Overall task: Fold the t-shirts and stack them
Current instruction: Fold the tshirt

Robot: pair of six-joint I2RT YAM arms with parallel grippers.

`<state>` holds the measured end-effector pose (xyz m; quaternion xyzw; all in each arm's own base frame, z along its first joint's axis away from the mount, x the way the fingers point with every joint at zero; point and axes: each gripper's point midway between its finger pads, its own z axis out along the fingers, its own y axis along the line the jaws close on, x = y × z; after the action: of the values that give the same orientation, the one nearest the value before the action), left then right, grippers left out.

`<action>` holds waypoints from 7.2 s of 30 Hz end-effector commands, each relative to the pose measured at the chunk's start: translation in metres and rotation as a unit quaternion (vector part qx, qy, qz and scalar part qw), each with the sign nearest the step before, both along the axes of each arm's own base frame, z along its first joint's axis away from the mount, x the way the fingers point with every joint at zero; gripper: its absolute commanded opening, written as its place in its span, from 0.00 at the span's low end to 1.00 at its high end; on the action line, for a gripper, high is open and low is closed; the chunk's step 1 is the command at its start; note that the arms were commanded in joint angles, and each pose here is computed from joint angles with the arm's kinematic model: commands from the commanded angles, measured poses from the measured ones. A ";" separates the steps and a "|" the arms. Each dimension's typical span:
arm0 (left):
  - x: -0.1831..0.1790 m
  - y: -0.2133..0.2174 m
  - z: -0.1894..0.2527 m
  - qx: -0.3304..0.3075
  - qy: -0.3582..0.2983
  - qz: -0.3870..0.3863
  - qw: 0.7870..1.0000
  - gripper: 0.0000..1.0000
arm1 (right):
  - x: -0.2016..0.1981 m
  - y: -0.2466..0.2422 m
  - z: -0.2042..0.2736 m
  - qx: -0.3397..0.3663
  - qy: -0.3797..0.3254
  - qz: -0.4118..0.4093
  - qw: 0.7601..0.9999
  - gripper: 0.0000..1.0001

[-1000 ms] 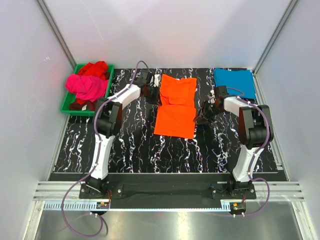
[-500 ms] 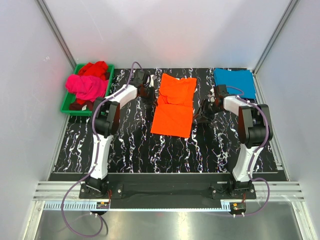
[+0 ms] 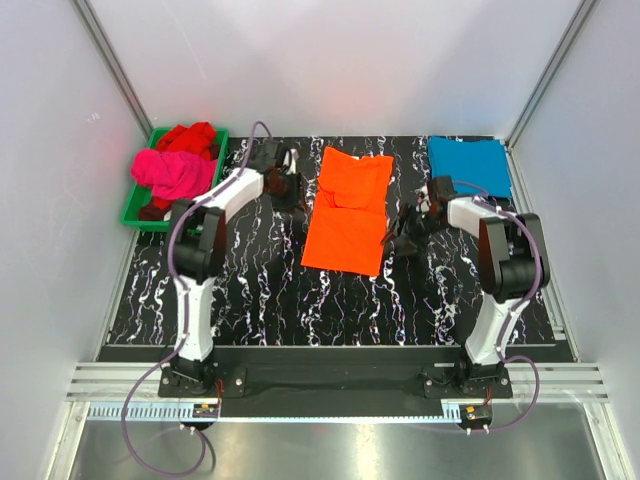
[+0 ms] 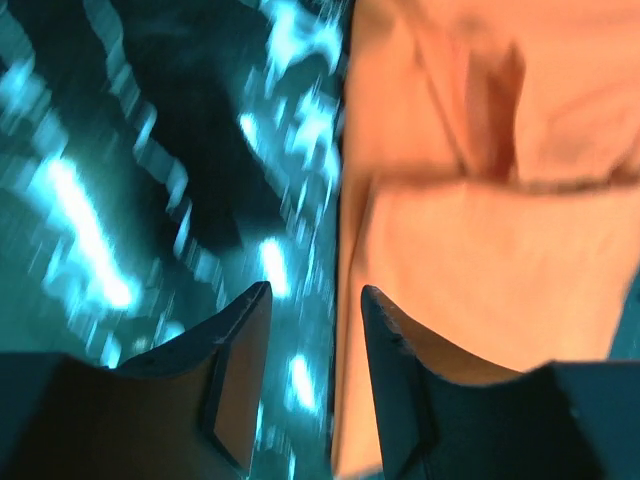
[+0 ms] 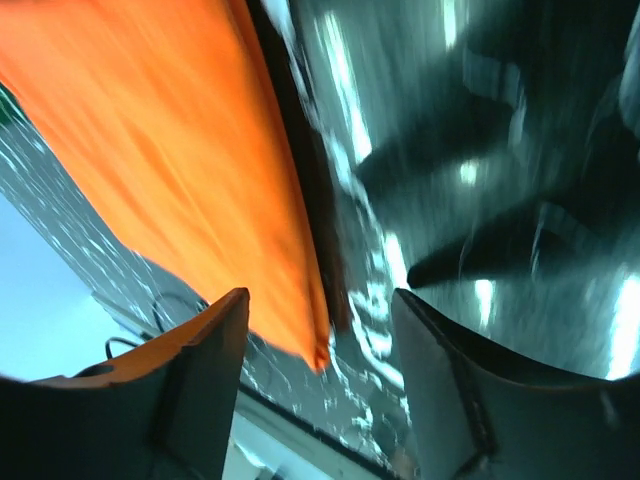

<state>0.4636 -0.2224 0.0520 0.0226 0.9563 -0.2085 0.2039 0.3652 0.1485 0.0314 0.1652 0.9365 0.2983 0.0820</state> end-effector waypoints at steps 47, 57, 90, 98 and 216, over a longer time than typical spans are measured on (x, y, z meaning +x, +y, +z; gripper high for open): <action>-0.171 -0.009 -0.057 -0.119 0.140 -0.012 0.983 0.11 | -0.082 0.047 -0.016 0.043 0.025 0.041 0.998 0.05; -0.205 -0.007 -0.031 -0.132 0.154 -0.002 0.979 0.00 | -0.093 0.036 0.011 0.019 0.016 0.036 0.999 0.00; -0.049 -0.011 0.133 -0.179 -0.015 0.066 0.982 0.00 | 0.058 0.030 0.153 -0.034 -0.150 0.015 0.988 0.00; 0.027 -0.006 0.143 -0.174 -0.071 0.087 0.978 0.00 | 0.130 0.037 0.166 -0.008 -0.190 0.013 0.982 0.00; -0.051 0.029 0.059 -0.103 -0.084 -0.044 0.990 0.49 | 0.011 0.020 0.069 0.043 -0.161 0.119 0.979 0.63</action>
<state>0.3868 -0.1971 0.1230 0.0358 0.9086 -0.3284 0.2556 0.3366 0.1757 0.1004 0.0449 0.9217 0.3537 0.1530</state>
